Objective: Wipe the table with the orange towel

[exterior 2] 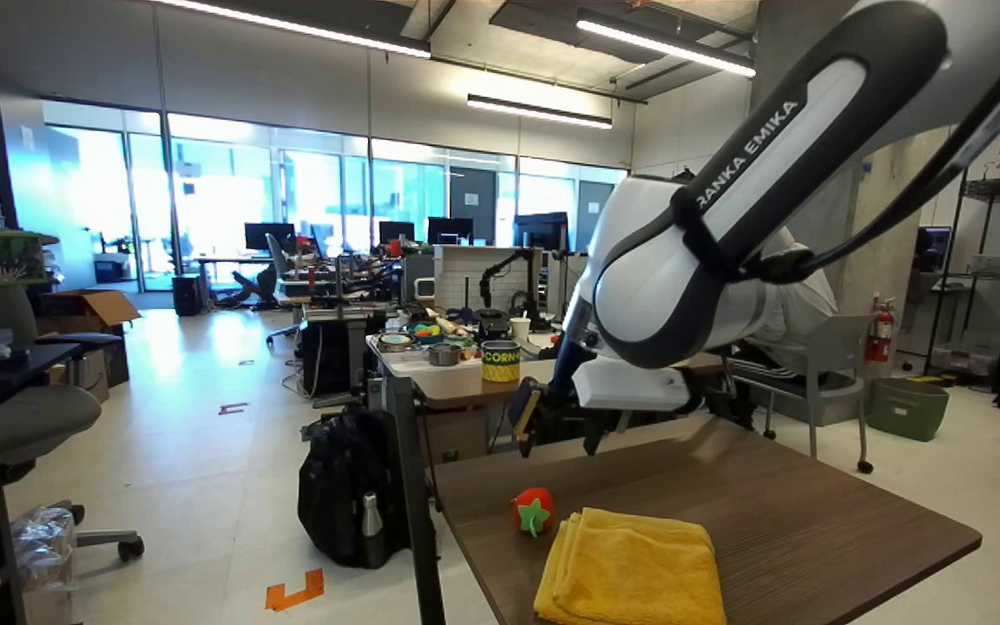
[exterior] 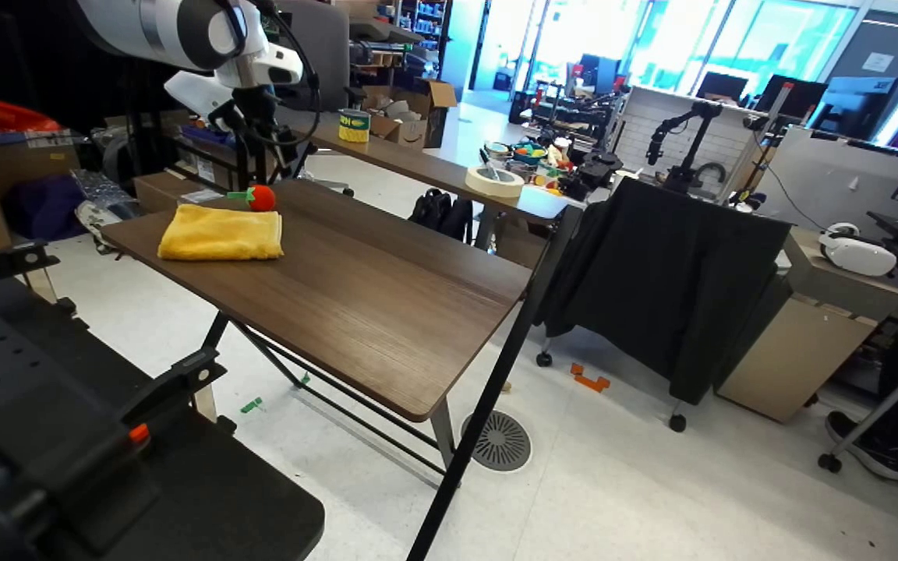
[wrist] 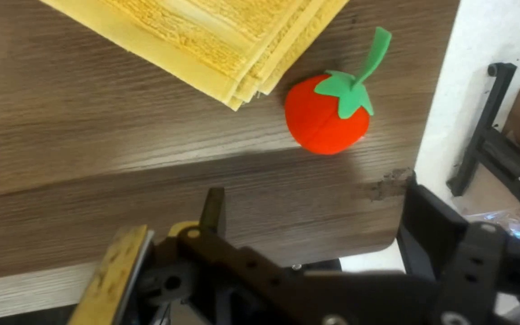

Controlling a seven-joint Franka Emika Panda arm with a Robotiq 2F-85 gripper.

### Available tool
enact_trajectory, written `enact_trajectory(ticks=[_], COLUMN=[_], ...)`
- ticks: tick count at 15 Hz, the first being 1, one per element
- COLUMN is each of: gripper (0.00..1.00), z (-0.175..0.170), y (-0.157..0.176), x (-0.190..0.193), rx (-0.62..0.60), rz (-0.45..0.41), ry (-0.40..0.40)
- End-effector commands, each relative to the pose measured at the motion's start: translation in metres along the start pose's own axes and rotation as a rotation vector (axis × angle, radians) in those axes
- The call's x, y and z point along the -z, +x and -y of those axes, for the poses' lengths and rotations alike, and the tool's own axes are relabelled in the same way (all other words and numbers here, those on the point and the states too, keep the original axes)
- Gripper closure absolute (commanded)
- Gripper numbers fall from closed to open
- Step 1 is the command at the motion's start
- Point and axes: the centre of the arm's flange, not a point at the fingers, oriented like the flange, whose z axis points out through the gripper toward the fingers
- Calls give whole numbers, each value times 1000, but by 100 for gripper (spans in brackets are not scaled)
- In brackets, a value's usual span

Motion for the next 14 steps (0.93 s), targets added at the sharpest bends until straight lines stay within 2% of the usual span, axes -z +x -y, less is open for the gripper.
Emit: enact_trajectory(ticks=[1, 6, 14], gripper=[0, 0, 0], z=[6, 2, 10], y=[22, 24, 37], x=[-50, -75, -79], rx=[-41, -58, -93], rz=[68, 158, 240], ry=[-49, -63, -20])
